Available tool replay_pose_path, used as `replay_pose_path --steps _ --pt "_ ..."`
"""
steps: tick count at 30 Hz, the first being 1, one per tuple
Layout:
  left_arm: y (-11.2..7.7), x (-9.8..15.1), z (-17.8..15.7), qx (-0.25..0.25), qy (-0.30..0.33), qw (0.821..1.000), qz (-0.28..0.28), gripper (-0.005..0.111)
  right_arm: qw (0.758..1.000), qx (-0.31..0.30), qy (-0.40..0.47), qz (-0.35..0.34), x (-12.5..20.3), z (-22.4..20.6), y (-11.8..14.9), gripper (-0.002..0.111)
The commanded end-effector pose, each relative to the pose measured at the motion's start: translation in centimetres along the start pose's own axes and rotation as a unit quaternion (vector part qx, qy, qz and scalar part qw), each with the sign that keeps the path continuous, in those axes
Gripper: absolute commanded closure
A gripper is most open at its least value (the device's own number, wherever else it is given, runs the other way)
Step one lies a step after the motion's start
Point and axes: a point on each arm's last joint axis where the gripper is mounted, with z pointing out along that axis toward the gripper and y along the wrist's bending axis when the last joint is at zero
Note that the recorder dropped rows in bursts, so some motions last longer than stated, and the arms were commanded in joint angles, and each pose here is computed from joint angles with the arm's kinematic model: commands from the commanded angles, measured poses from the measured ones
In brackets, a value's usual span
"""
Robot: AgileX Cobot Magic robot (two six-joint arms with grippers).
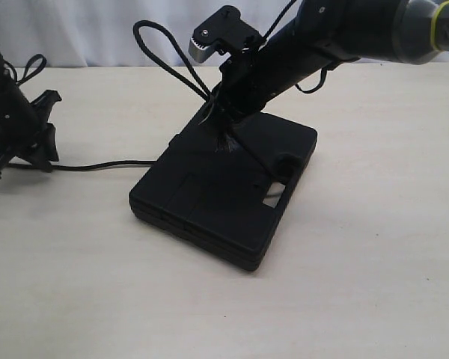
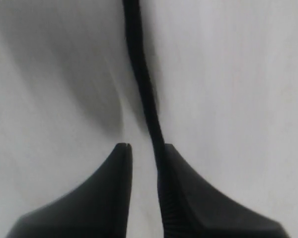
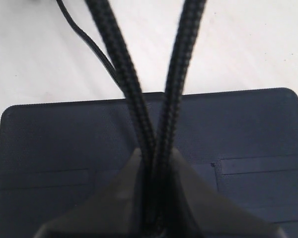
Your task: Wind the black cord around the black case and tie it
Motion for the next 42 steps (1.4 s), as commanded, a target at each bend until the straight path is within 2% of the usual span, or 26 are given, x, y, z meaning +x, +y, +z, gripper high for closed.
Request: replay_pose_path --steps 1,11,42 --pt "-0.5 -0.4 0.4 0.017 -0.020 1.000 0.004 0.088 1.000 0.006 -0.006 0.000 -0.2 -0.7 -0.2 0.104" --pt "-0.1 -0.7 2.6 -0.013 -0.015 1.000 0.004 0.088 1.000 0.005 -0.005 0.000 -0.2 -0.7 -0.2 0.104" --pt "-0.1 -1.0 2.6 -0.014 -0.032 0.999 0.019 0.088 1.000 -0.007 0.004 -0.003 -0.1 -0.6 0.2 0.104"
